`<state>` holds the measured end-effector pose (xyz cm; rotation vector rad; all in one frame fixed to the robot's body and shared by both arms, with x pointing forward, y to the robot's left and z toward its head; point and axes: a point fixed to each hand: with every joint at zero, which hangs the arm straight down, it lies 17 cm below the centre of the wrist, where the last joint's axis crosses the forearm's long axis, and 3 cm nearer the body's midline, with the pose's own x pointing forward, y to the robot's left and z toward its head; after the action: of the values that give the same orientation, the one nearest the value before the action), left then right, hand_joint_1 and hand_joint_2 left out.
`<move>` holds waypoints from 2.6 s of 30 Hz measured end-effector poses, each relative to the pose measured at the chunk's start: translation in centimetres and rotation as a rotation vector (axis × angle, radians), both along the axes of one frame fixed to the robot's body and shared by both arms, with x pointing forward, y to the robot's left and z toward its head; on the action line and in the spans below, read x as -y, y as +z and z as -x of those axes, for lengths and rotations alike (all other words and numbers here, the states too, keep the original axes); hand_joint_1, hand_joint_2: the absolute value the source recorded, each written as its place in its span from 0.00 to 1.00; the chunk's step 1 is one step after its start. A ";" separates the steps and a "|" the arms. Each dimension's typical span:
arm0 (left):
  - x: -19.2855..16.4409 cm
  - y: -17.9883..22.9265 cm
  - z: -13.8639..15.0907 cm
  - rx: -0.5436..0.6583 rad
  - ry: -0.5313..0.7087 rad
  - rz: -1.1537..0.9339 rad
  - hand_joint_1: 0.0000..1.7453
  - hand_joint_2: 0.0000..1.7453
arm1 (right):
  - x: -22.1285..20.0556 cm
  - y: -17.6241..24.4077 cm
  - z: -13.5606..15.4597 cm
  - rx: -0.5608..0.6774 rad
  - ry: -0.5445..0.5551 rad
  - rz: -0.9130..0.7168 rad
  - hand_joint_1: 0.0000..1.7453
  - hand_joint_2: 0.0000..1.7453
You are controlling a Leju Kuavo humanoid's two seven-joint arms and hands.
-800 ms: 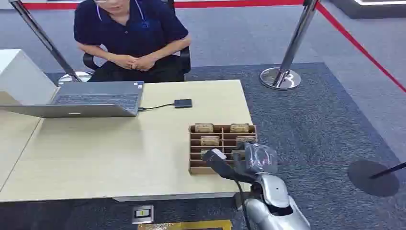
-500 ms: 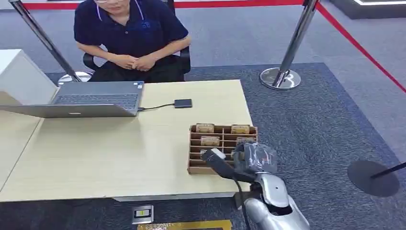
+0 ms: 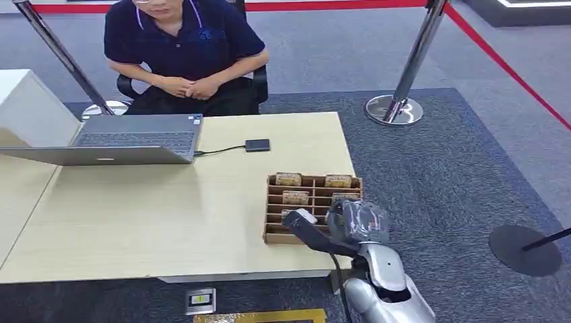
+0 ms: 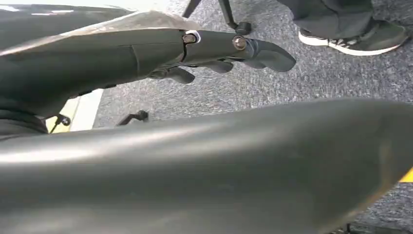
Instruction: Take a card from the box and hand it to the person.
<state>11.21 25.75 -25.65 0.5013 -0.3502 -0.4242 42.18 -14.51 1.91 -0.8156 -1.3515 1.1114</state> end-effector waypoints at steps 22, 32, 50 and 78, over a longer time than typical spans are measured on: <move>0.0 0.0 0.1 0.002 0.009 -0.002 0.00 0.00 | -0.7 0.3 -0.2 0.005 0.013 -0.009 0.85 1.00; 0.1 0.0 0.1 0.004 0.012 0.001 0.00 0.00 | -1.0 0.6 -0.4 0.016 0.017 -0.009 0.86 1.00; 0.0 0.1 0.0 0.009 0.013 -0.001 0.00 0.00 | -1.0 0.8 -0.4 0.025 0.019 -0.005 0.85 1.00; 0.1 0.1 0.0 0.021 0.027 0.004 0.00 0.00 | -0.5 6.7 -1.4 0.201 0.030 -0.047 0.05 1.00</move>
<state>11.23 25.68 -25.52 0.5061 -0.3637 -0.3918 43.57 -13.98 8.59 -0.8927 -1.5558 1.0380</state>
